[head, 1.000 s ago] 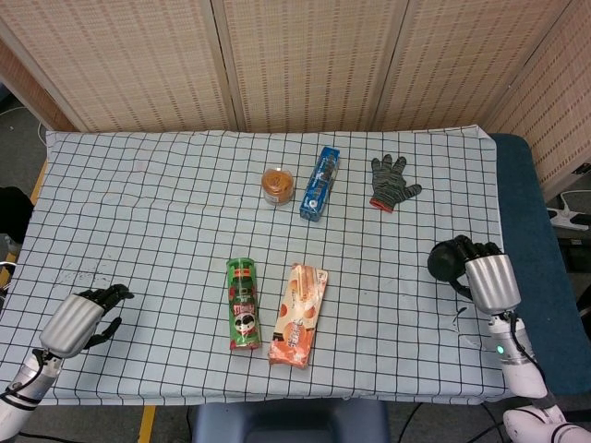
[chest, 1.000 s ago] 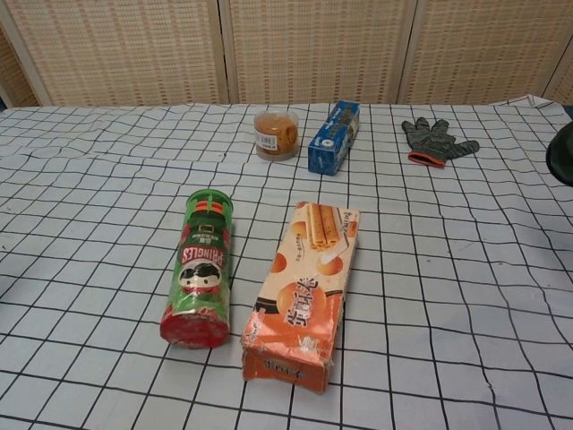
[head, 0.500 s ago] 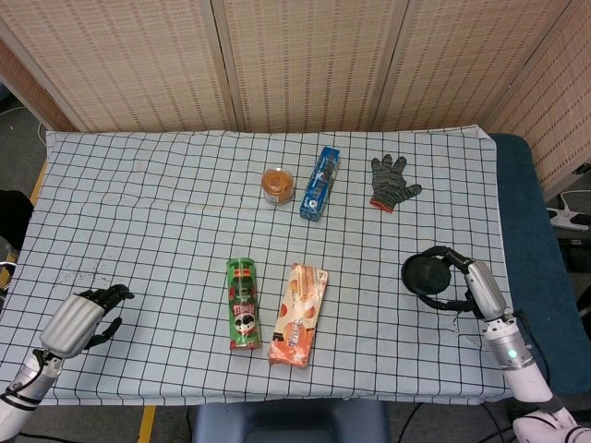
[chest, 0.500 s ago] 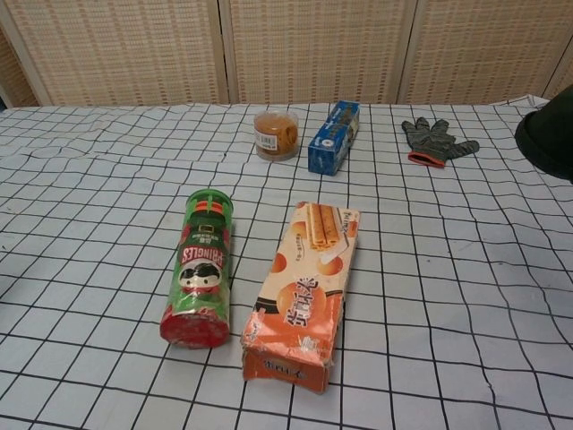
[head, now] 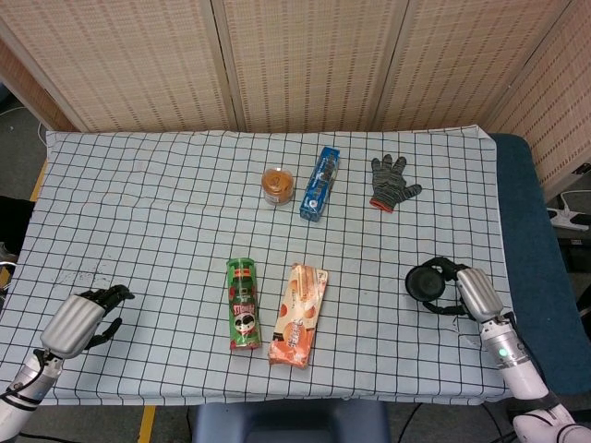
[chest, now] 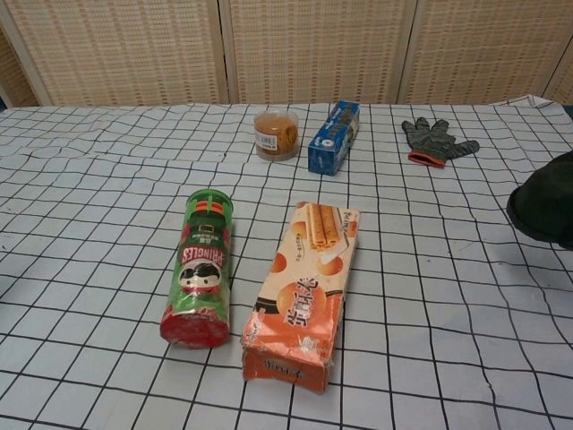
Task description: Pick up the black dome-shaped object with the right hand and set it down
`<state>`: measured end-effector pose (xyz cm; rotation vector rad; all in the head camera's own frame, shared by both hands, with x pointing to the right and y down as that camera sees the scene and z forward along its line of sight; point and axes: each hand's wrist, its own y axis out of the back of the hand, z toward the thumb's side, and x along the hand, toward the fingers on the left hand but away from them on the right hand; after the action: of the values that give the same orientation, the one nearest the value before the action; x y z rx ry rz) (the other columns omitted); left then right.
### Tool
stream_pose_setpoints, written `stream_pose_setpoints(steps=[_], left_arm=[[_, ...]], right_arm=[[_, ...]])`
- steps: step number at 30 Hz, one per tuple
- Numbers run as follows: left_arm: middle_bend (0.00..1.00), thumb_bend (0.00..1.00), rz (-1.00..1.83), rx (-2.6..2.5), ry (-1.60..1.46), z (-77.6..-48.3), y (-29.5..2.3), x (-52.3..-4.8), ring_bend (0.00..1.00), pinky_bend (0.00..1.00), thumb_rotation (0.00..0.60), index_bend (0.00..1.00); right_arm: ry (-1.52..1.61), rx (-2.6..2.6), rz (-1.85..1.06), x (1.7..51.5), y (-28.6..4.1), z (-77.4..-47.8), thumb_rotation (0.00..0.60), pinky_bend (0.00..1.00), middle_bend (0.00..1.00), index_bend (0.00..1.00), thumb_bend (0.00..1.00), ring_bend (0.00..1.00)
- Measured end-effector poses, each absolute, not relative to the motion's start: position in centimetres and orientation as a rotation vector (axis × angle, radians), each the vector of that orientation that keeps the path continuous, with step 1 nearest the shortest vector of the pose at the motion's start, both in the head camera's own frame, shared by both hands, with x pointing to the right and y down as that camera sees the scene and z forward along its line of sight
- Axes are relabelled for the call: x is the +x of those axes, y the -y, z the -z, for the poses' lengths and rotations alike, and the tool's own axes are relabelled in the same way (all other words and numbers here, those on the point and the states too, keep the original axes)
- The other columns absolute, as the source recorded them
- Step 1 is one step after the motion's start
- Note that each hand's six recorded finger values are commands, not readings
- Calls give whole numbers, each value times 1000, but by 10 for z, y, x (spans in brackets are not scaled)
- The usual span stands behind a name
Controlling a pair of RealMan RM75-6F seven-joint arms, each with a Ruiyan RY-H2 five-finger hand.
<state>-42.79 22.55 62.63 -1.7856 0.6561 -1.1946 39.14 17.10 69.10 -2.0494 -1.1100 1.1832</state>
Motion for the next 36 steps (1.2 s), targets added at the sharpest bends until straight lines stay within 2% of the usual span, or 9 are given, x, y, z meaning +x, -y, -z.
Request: stream_pose_setpoints(steps=[6,17,21,23,28,30,36], left_arm=[[278,449,1195,-1786,-657,-626,-225,-428,461,626,600,303],[278,450,1197,-1787,-658,-626,-226,-428,461,626,600,305],[278,449,1198,-1783,-657,-626,-225,-428,461,626,600,305],[278,449,1200,-1786,-660,-627,-225,-429,461,626,600,305],[279,447,1200,-1784,-659,-627,-225,-429,461,626,600,306],[279,448,1203,-1787,-660,-627,-225,-429,461,627,600,305],[280,448,1206,-1787,-663,-627,-224,-430,461,626,600,305]], right_arm=[[1057,-2042,-1230,391,-177,-708,600,467,538,616,246,469],[1014,-2014,-1303,396,-180,-718,600,474,538,605,246,462],[993,-2019,-1326,397,-182,-720,600,555,519,550,243,352],[985,-2023,-1341,398,-183,-721,600,552,479,504,243,312],[972,-2052,-1372,398,-186,-722,600,389,374,413,240,198],[967,-2058,-1383,398,-186,-722,600,298,320,374,206,138],[934,-2048,-1413,401,-187,-722,600,125,156,222,115,4]])
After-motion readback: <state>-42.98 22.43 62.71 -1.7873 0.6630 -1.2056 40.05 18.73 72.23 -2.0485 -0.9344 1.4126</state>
